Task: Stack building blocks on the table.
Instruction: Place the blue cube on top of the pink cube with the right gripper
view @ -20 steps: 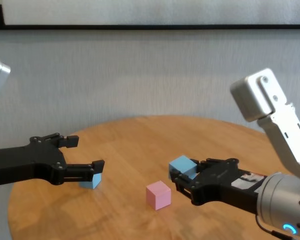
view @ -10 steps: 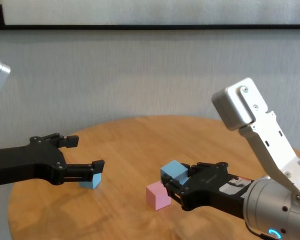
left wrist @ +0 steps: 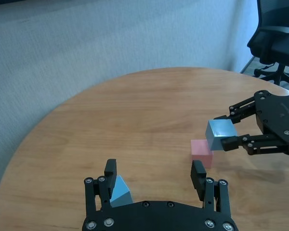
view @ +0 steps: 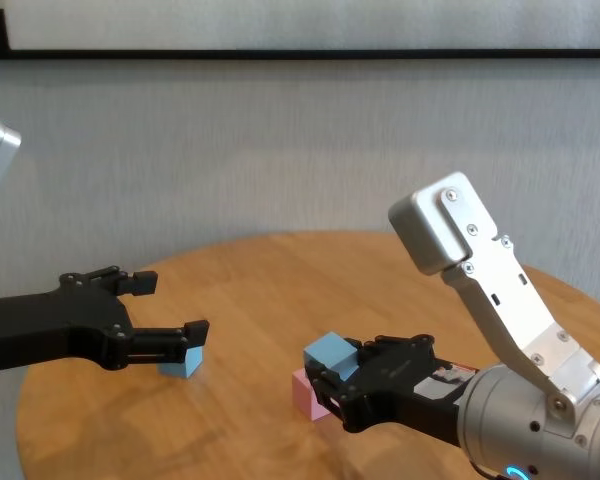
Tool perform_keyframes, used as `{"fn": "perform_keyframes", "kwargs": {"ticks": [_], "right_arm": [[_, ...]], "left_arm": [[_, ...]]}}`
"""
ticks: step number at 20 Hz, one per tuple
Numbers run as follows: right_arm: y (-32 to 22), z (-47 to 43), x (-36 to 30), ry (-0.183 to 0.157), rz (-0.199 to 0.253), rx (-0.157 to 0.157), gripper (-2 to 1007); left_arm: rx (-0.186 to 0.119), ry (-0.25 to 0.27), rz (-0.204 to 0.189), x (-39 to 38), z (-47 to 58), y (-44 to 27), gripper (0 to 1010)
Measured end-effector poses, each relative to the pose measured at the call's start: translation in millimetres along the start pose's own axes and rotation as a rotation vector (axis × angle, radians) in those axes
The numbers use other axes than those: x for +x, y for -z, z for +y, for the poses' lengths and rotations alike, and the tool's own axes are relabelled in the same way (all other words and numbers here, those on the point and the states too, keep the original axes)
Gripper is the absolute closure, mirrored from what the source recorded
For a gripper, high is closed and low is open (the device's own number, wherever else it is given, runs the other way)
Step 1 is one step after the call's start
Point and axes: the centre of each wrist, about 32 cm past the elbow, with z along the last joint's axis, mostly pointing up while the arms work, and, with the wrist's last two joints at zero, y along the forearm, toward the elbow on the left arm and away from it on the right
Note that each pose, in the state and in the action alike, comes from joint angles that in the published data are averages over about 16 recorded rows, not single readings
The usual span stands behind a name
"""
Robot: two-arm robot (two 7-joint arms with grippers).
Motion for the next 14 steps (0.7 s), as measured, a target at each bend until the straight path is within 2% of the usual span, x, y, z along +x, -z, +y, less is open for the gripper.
{"fn": "perform_keyframes", "kwargs": {"ticks": [14], "right_arm": [[-2.1,14.9,-3.3,0.016,0.008,-0.009,646]], "left_arm": [[0.0,0.0,0.0,0.0,0.0,0.0,10]]}}
